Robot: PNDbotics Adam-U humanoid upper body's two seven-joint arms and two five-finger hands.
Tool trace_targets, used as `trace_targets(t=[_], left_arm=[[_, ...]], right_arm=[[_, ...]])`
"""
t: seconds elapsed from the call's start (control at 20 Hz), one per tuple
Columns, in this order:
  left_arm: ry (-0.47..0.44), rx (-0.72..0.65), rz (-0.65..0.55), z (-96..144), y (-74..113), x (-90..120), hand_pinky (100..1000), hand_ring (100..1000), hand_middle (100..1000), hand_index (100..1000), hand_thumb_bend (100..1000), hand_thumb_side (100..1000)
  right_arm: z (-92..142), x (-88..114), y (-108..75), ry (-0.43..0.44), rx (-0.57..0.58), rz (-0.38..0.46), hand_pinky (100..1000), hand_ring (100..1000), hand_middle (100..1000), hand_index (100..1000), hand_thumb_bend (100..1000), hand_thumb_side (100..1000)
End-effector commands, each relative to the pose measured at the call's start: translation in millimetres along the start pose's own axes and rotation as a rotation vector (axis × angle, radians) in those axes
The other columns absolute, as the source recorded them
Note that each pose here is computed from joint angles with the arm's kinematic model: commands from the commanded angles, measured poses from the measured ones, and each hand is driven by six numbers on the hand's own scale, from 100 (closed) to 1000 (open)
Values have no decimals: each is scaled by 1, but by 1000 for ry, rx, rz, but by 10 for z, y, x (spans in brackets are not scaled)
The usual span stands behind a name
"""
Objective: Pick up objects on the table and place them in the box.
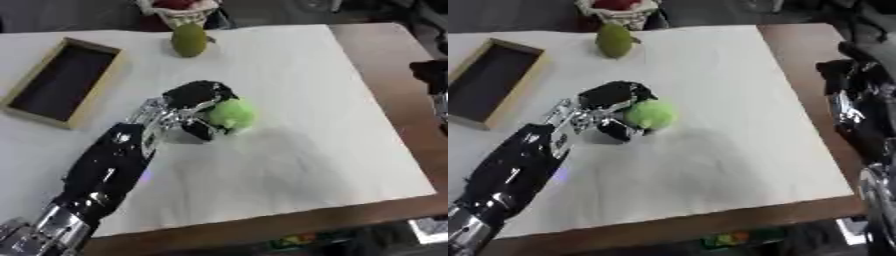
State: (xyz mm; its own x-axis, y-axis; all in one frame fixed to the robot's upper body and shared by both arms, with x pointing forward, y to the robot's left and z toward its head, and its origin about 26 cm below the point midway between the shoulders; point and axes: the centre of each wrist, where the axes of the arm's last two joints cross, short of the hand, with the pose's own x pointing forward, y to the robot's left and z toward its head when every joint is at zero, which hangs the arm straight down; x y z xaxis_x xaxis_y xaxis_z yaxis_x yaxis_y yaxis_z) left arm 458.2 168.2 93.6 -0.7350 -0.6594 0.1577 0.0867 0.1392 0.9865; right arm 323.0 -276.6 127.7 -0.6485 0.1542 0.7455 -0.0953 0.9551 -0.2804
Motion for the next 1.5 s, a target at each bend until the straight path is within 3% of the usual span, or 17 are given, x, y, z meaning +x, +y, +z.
trace_targets(t=[0.05,0.35,0.5,0.65,0.85,1.1,1.35,1.5], left_arm=[[32,88,37,85,259,-113,510,833,591,726,100,264],[93,249,76,471,948,-218,505,826,593,728,100,275],[179,328,66,794,1229,-317,505,820,593,728,100,276],[311,384,37,1143,1389,-483,514,819,598,734,100,246],[505,391,17,1471,1364,-755,527,828,607,744,100,226],[728,373,5,1784,1198,-1092,552,856,646,776,100,210],[873,360,-11,1986,1002,-1297,575,866,663,791,100,200],[923,326,-20,2067,882,-1363,629,917,731,836,100,185]], right_arm=[[-46,81,-60,-33,3,16,863,807,653,902,100,470],[-26,73,-84,-25,5,25,858,805,649,902,100,470],[-17,67,-92,-20,9,30,857,804,648,902,100,470],[-6,61,-104,-15,13,36,856,803,646,902,100,470],[-6,59,-103,-15,17,36,854,802,645,903,100,470],[1,51,-101,-12,23,36,854,800,643,903,100,470],[7,43,-104,-10,25,37,854,801,642,903,100,470],[9,40,-107,-8,25,37,854,800,642,903,100,470]])
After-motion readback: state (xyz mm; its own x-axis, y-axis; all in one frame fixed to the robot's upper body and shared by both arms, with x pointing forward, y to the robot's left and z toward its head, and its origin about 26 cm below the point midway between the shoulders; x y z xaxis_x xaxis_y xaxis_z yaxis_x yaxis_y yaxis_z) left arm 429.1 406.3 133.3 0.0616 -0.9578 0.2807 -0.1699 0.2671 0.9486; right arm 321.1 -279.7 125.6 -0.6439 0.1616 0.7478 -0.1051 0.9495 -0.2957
